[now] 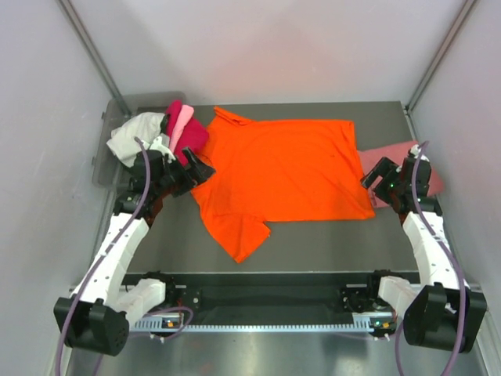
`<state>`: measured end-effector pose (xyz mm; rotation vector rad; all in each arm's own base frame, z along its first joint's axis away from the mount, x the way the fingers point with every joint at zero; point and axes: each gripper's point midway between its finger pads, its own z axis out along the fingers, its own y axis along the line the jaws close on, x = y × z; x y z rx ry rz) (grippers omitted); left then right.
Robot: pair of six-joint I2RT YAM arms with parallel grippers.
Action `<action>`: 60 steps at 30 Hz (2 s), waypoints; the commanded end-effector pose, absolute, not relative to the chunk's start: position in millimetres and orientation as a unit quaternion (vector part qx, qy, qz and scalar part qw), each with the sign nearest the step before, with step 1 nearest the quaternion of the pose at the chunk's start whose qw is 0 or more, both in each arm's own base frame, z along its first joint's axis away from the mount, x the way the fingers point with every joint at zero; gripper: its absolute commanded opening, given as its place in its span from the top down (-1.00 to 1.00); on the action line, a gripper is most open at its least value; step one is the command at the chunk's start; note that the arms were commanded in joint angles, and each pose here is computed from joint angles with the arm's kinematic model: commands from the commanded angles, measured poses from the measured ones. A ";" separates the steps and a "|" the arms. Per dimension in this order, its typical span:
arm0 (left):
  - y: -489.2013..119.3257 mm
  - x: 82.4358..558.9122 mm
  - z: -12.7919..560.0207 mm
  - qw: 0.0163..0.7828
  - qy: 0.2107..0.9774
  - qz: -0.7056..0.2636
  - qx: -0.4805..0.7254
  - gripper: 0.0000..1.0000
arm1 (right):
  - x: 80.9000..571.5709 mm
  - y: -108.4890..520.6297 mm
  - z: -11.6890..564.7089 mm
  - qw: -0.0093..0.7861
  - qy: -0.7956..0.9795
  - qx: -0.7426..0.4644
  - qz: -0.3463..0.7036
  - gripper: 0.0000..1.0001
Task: Fold and stack the t-shirts
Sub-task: Fold the tshirt
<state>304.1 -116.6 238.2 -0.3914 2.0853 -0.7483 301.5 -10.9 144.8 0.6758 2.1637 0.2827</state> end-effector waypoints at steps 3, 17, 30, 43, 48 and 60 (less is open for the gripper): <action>-133.5 289.6 207.4 0.393 0.855 -0.323 -0.106 -0.97 | 302.4 -13.2 143.2 0.427 0.862 0.251 0.109 -0.65; -123.4 266.1 185.8 0.406 0.863 -0.272 -0.127 -0.96 | 298.5 -23.6 117.5 0.416 0.865 0.267 0.080 -0.30; -147.1 232.7 144.8 0.341 0.893 -0.263 -0.133 -0.90 | 281.9 -47.2 69.9 0.360 0.871 0.336 0.007 -0.06; -151.2 196.2 114.9 0.266 0.913 -0.253 -0.176 -0.78 | 289.7 -38.0 35.2 0.321 0.874 0.362 0.033 0.18; -146.3 187.4 107.8 0.250 0.922 -0.236 -0.175 -0.78 | 286.7 -34.3 18.4 0.299 0.881 0.364 0.037 0.26; -157.7 175.6 90.5 0.208 0.941 -0.225 -0.146 -0.67 | 287.5 -35.8 22.1 0.311 0.879 0.361 0.036 1.00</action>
